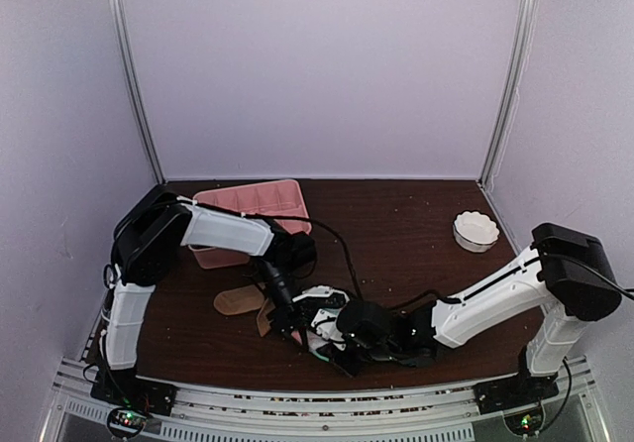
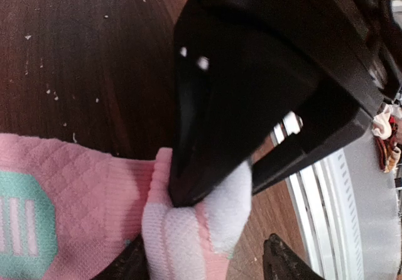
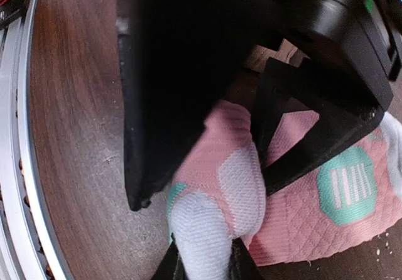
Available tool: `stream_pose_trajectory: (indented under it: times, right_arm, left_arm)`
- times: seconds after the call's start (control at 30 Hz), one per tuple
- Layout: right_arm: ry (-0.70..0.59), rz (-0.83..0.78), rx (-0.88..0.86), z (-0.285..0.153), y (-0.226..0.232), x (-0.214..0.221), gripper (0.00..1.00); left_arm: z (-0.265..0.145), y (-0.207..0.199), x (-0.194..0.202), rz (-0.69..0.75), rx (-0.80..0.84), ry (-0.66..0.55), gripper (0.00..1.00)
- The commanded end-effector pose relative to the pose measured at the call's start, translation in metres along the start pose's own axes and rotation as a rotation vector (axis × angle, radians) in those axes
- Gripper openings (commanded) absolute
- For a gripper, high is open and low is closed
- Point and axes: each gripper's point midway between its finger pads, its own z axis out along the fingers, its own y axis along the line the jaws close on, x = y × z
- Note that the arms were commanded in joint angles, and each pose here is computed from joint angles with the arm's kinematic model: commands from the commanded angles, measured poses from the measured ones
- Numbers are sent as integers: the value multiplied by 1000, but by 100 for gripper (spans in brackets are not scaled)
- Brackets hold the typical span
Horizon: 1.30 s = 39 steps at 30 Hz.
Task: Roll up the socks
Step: Pick up the sock from the center of the board.
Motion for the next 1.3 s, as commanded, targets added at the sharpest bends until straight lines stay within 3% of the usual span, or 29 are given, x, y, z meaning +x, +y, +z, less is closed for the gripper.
stream_pose_trajectory:
  times: [0.0,0.37,0.73,1.03,1.27]
  right_arm:
    - [303,213,-135,2,21,98,7]
    - [486,443,-205,-8,31,145,8]
    - [609,638,-171,-11,7,186,9]
    - [660,706,-151,-8,3,200,8]
    - [652,735,-164,-5,1,192,8]
  left_arm:
    - [-10,31,11,115,-217,57,62]
    - [-49,-2,-3,265,-410,-53,63]
    - [-34,-34,8,328,-303,-86,61]
    - [-11,-29,12,422,-388,-13,55]
    - [-19,-25,-3,480,-485,-15,53]
